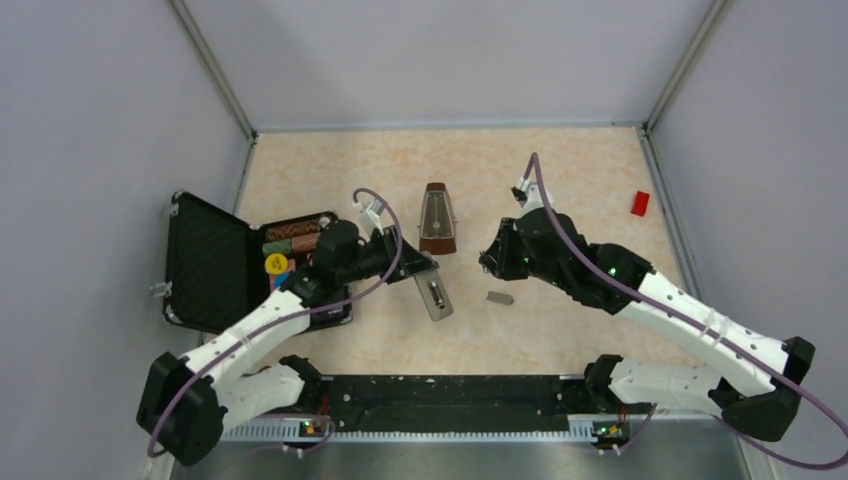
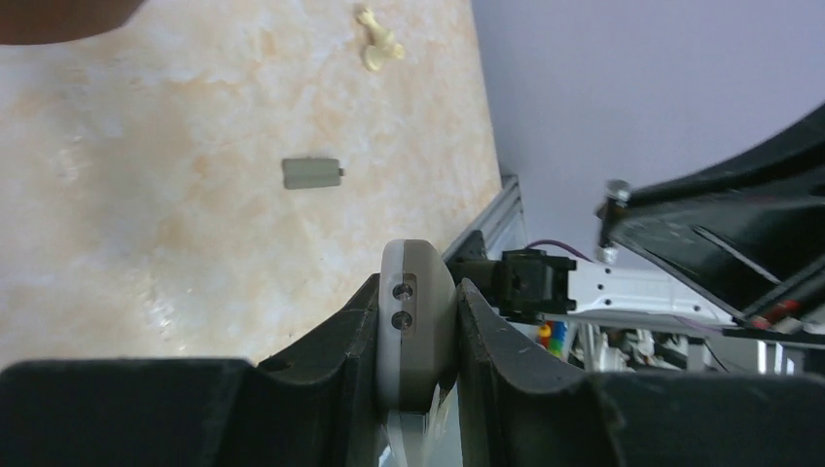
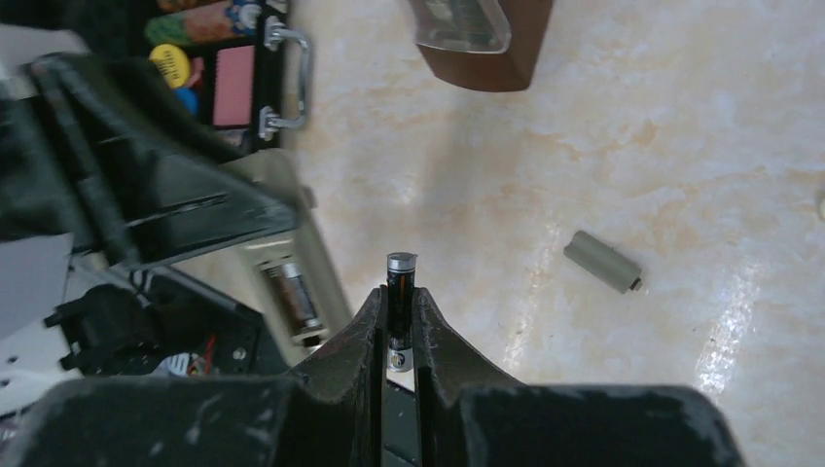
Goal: Load the batteries into the remote control
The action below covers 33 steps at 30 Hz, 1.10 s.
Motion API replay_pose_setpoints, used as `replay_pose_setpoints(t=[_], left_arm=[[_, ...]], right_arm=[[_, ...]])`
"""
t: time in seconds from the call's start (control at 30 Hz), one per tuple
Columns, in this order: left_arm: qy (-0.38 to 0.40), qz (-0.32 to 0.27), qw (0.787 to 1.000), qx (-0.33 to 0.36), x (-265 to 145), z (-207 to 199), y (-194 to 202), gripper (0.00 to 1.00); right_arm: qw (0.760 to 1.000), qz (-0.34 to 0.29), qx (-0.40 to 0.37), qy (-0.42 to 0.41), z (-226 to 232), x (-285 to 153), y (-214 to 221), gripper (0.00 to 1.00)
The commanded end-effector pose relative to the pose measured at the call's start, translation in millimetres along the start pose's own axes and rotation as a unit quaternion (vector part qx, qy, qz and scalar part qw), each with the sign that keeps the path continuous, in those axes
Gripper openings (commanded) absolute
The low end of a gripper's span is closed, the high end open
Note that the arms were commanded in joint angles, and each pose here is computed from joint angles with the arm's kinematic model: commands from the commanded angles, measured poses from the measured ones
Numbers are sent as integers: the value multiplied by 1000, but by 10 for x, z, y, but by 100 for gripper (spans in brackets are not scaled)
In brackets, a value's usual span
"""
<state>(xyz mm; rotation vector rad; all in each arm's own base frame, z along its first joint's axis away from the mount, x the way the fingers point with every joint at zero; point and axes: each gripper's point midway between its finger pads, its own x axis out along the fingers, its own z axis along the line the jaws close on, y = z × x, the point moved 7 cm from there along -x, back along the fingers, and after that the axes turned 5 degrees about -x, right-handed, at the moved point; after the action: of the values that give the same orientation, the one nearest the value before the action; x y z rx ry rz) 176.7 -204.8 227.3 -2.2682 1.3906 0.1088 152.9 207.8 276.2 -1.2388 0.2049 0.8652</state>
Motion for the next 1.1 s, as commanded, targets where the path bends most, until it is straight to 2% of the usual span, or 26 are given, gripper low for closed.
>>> replay_pose_setpoints(t=[0.0, 0.1, 0.5, 1.07], left_arm=[[154, 24, 988, 12, 161, -432, -127, 0], [196, 35, 980, 3, 274, -465, -110, 0], [239, 62, 969, -23, 590, -554, 146, 0], [228, 40, 971, -61, 618, -507, 238, 0]], right_arm=[[996, 42, -48, -59, 111, -322, -94, 11], [994, 63, -54, -74, 158, -371, -91, 11], [979, 157, -83, -104, 223, -400, 62, 12], [968, 215, -108, -75, 253, -358, 160, 12]])
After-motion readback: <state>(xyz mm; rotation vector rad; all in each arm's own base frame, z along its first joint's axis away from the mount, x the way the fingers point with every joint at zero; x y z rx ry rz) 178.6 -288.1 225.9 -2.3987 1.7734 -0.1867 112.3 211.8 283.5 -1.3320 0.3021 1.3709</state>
